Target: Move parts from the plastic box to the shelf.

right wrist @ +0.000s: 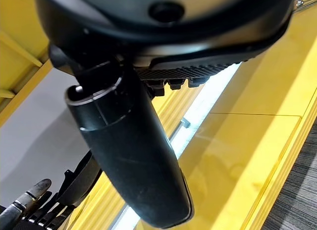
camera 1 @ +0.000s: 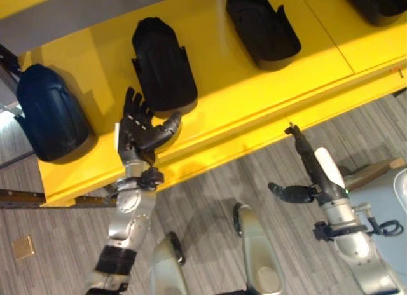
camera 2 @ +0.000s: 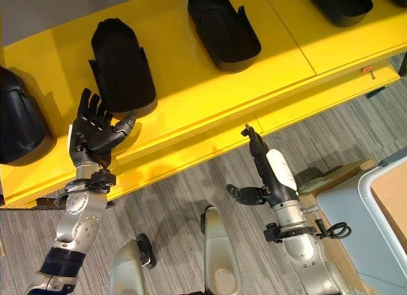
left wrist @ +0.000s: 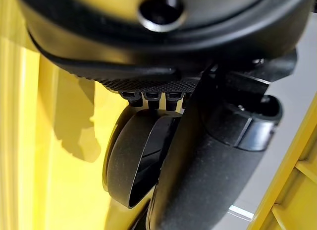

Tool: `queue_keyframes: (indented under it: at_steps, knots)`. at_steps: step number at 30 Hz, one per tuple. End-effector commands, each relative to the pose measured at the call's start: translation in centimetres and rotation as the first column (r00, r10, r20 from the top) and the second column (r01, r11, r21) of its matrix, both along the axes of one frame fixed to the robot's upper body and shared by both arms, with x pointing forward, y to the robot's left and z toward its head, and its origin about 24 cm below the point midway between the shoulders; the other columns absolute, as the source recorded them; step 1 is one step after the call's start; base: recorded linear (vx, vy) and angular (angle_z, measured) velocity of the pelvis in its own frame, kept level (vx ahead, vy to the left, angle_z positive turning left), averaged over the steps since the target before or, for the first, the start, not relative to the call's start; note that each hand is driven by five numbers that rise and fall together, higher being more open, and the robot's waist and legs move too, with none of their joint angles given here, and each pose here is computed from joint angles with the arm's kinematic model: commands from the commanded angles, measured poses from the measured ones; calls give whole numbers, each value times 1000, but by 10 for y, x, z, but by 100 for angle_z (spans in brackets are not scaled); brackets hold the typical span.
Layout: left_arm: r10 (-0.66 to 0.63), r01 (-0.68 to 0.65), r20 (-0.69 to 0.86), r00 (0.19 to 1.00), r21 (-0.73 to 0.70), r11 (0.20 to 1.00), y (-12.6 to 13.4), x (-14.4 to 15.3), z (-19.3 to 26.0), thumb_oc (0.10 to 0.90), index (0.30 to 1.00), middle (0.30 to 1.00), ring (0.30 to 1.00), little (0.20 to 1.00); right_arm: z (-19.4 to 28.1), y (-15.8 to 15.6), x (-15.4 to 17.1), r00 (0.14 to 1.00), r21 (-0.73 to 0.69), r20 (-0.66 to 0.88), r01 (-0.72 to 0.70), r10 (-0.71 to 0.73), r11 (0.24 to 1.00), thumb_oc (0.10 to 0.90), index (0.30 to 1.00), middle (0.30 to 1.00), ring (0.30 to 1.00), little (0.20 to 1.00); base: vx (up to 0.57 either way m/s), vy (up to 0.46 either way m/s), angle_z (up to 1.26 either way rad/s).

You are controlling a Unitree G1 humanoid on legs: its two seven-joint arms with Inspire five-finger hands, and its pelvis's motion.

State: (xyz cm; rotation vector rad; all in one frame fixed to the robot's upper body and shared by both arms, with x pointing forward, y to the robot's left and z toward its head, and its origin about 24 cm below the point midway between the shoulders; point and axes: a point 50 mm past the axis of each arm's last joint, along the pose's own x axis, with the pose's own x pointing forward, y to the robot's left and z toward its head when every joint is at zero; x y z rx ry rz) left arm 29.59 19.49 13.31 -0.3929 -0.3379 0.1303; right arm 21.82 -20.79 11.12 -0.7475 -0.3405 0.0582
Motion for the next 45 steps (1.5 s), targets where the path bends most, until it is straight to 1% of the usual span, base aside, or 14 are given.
queue_keyframes:
  at_steps: [1, 19, 24, 28, 29, 30, 32, 35, 36, 39, 43, 45]
  knots:
    - [-176, 172, 70, 982, 66, 983, -30, 8, 16, 900, 1000, 1000, 1000, 1000, 36, 8, -2, 979, 48, 193, -71, 61, 996, 900, 1000, 1000, 1000, 1000, 0, 0, 0]
    - [-213, 207, 79, 974, 79, 975, -41, 10, 19, 900, 1000, 1000, 1000, 1000, 35, 10, -2, 980, 48, 187, -81, 71, 996, 900, 1000, 1000, 1000, 1000, 0, 0, 0]
    - [-202, 197, 74, 977, 76, 977, -39, 10, 17, 900, 1000, 1000, 1000, 1000, 35, 10, -2, 979, 43, 189, -80, 71, 996, 900, 1000, 1000, 1000, 1000, 0, 0, 0]
    - [-179, 175, 59, 982, 59, 983, -31, 6, 11, 900, 1000, 1000, 1000, 1000, 36, 10, -2, 979, 44, 194, -77, 67, 996, 900, 1000, 1000, 1000, 1000, 0, 0, 0]
    - [-157, 154, 54, 986, 58, 986, -24, 1, 8, 900, 1000, 1000, 1000, 1000, 36, 9, -3, 978, 41, 197, -74, 64, 996, 900, 1000, 1000, 1000, 1000, 0, 0, 0]
    - [-157, 154, 53, 986, 58, 986, -24, 1, 8, 900, 1000, 1000, 1000, 1000, 36, 10, -3, 978, 41, 197, -74, 65, 996, 900, 1000, 1000, 1000, 1000, 0, 0, 0]
    - [-128, 125, 50, 991, 56, 991, -16, -6, 4, 900, 1000, 1000, 1000, 1000, 37, 9, -3, 977, 33, 202, -72, 64, 997, 900, 1000, 1000, 1000, 1000, 0, 0, 0]
    - [-97, 94, 53, 994, 60, 994, 0, -26, -1, 900, 1000, 1000, 1000, 1000, 40, 7, -5, 975, 27, 214, -62, 55, 998, 900, 1000, 1000, 1000, 1000, 0, 0, 0]
    - [-96, 93, 51, 994, 61, 994, 0, -26, -1, 900, 1000, 1000, 1000, 1000, 39, 7, -5, 976, 27, 213, -63, 56, 998, 900, 1000, 1000, 1000, 1000, 0, 0, 0]
    - [-98, 94, 51, 994, 73, 993, 9, -42, -3, 900, 1000, 1000, 1000, 1000, 42, 5, -6, 973, 26, 224, -59, 52, 998, 900, 1000, 1000, 1000, 1000, 0, 0, 0]
    - [-141, 128, 90, 986, 131, 983, 13, -67, 5, 900, 1000, 1000, 1000, 1000, 47, 4, -7, 969, 16, 237, -75, 69, 997, 900, 1000, 1000, 1000, 1000, 9, 10, 8]
    - [-150, 126, 117, 982, 186, 974, 13, -76, 12, 900, 1000, 1000, 1000, 1000, 49, 5, -7, 965, 7, 245, -92, 87, 996, 900, 1000, 1000, 1000, 1000, 8, 13, 18]
